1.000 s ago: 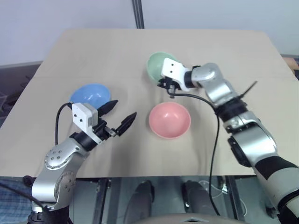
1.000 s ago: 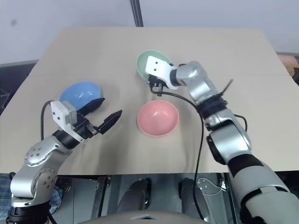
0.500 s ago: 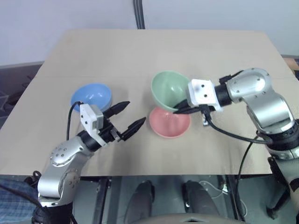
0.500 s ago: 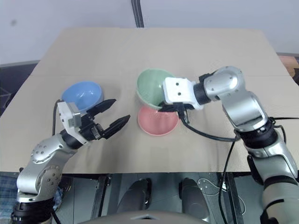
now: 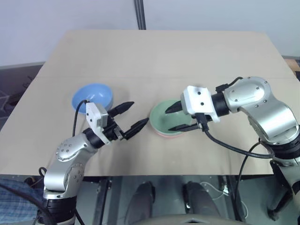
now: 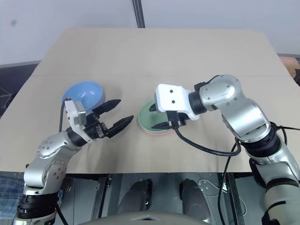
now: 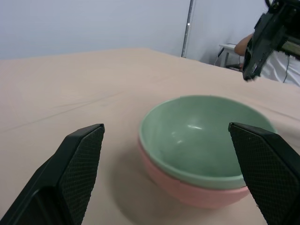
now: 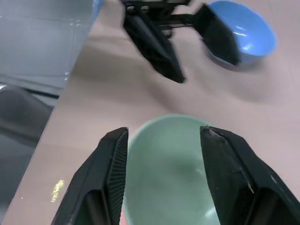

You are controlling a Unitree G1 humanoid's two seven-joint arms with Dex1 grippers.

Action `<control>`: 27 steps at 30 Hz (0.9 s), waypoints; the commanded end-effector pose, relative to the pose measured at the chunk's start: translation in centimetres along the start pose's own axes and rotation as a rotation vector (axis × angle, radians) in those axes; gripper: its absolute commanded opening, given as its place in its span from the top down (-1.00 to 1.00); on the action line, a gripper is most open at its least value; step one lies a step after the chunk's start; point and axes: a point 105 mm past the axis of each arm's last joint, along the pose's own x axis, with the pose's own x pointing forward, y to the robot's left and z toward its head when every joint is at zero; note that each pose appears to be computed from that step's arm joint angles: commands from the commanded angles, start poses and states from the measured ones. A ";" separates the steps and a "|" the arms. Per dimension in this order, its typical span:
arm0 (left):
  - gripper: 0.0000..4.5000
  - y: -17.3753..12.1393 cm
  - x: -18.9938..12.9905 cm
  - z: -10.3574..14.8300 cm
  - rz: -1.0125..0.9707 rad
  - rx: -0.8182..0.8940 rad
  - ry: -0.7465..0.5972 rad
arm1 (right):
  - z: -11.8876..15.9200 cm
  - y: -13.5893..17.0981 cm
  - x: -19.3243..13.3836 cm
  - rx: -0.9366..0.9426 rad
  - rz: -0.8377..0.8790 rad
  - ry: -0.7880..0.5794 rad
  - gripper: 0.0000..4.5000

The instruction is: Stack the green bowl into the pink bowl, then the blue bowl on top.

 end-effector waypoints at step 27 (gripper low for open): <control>-1.00 9.3 -3.8 -0.1 0.465 0.274 0.406 | -7.8 0.0 -12.3 0.367 -0.429 -0.314 -0.17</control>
